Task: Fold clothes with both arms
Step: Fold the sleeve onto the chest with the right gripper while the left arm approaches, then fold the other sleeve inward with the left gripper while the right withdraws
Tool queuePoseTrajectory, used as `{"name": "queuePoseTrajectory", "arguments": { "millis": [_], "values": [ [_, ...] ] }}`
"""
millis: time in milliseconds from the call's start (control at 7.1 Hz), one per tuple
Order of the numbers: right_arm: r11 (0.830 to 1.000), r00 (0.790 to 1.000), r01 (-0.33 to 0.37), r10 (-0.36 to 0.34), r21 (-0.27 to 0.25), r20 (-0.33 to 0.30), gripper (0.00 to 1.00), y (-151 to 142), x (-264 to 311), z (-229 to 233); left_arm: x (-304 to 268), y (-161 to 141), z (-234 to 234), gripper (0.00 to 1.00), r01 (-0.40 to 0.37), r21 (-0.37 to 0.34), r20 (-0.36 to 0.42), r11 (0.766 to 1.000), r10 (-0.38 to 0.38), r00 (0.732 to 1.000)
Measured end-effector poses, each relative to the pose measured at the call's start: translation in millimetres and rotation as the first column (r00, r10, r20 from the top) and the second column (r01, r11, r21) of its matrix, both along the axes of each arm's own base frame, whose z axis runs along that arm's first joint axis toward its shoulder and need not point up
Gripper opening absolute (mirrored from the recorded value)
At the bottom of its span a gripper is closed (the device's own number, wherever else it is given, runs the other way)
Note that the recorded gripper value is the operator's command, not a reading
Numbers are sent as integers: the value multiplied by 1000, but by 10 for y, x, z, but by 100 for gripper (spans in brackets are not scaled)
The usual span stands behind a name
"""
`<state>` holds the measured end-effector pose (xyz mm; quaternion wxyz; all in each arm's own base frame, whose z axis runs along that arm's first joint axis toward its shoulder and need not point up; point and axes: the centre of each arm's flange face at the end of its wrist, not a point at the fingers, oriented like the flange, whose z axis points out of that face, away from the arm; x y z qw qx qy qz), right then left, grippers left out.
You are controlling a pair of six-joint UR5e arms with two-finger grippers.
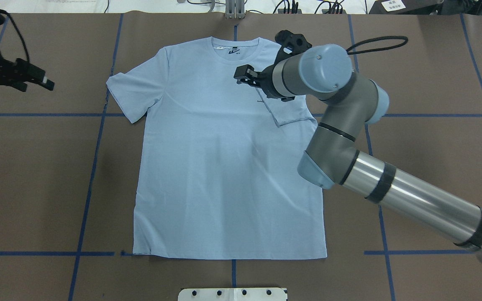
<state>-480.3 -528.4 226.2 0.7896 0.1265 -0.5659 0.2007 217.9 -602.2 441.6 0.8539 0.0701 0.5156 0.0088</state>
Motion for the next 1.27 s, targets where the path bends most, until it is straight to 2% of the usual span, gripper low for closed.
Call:
{"name": "queuePoseTrajectory", "arguments": {
  "millis": [141, 423, 564, 846, 986, 1127, 1268],
  "values": [
    [1000, 1000, 1, -1, -8, 25, 100, 186, 217, 79, 436, -313, -38, 96, 78, -26, 24, 997, -78, 997],
    [999, 999, -4, 6, -41, 45, 100, 334, 332, 183, 1166, -770, 107, 82, 240, 5, 98, 971, -239, 966],
    [999, 999, 2, 0, -47, 39, 100, 383, 296, 240, 1357, -822, 188, 74, 267, 18, 118, 964, -267, 956],
    [999, 1000, 3, -2, -47, 28, 100, 437, 218, 295, 1543, -808, 250, 65, 276, 31, 135, 961, -278, 951],
    [999, 1000, -1, 2, -45, 26, 100, 442, 206, 298, 1587, -787, 259, 40, 273, 32, 137, 961, -275, 952],
    [999, 1000, -3, 4, -45, 25, 100, 449, 195, 299, 1622, -765, 265, 0, 268, 33, 138, 963, -270, 953],
    [999, 1000, -3, 5, -45, 25, 100, 453, 187, 297, 1646, -747, 277, 0, 264, 33, 139, 964, -266, 954]
  ]
}}
